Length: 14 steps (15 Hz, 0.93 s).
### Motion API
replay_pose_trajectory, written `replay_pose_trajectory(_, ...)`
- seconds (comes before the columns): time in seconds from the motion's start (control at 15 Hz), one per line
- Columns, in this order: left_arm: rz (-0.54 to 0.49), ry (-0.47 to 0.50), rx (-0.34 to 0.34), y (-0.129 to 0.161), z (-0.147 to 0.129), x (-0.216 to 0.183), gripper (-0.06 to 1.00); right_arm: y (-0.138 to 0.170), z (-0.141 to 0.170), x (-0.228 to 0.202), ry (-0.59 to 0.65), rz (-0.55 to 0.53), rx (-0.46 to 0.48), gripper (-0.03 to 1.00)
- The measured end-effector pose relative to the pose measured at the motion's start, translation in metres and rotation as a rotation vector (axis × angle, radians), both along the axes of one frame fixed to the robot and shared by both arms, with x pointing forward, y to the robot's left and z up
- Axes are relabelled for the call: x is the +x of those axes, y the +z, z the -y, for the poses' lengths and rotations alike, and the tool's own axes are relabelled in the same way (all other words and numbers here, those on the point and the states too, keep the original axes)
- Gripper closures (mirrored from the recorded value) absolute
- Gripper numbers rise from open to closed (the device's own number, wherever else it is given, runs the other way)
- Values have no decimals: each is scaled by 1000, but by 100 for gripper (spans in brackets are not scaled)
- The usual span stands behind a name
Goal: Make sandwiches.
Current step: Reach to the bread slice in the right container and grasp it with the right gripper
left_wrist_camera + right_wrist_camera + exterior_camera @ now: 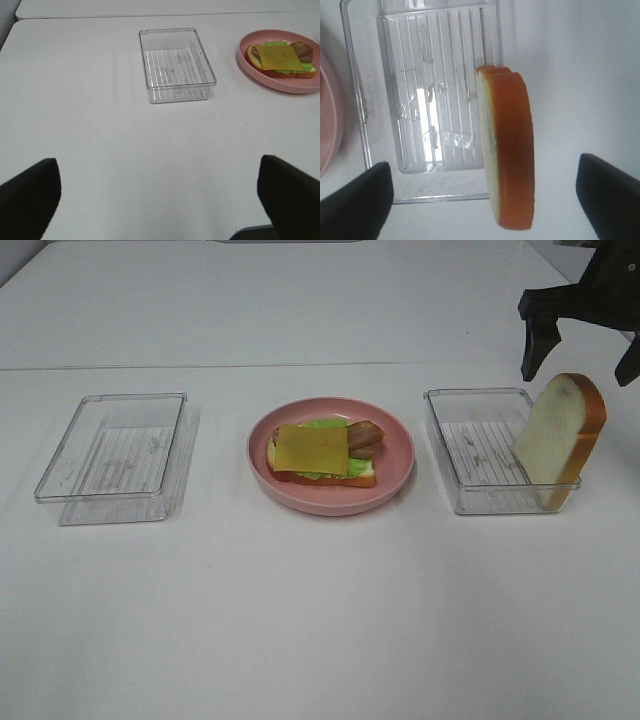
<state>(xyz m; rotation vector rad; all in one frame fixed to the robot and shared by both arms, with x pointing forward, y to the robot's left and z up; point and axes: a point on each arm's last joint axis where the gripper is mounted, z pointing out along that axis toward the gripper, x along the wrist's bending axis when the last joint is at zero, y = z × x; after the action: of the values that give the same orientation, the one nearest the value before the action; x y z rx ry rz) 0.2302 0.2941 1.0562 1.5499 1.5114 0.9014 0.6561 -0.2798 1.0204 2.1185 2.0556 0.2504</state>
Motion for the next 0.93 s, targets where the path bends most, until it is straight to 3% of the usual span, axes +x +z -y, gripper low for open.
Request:
replay_pose_trajectory(0.33, 0, 0, 0, 0, 0, 0, -5, -26, 6, 10, -14, -87, -11, 1)
replay_pose_trajectory(0.4, 0, 0, 0, 0, 0, 0, -5, -43, 16, 11, -41, -150, -1, 1)
replay_pose_trajectory(0.73, 0, 0, 0, 0, 0, 0, -5, -55, 17, 13, -39, -185, 35, 3)
replay_pose_trajectory(0.8, 0, 0, 0, 0, 0, 0, -5, -55, 17, 13, -34, -183, 36, 8)
replay_pose_trajectory(0.93, 0, 0, 0, 0, 0, 0, -5, -55, 17, 14, -24, -169, 35, 44)
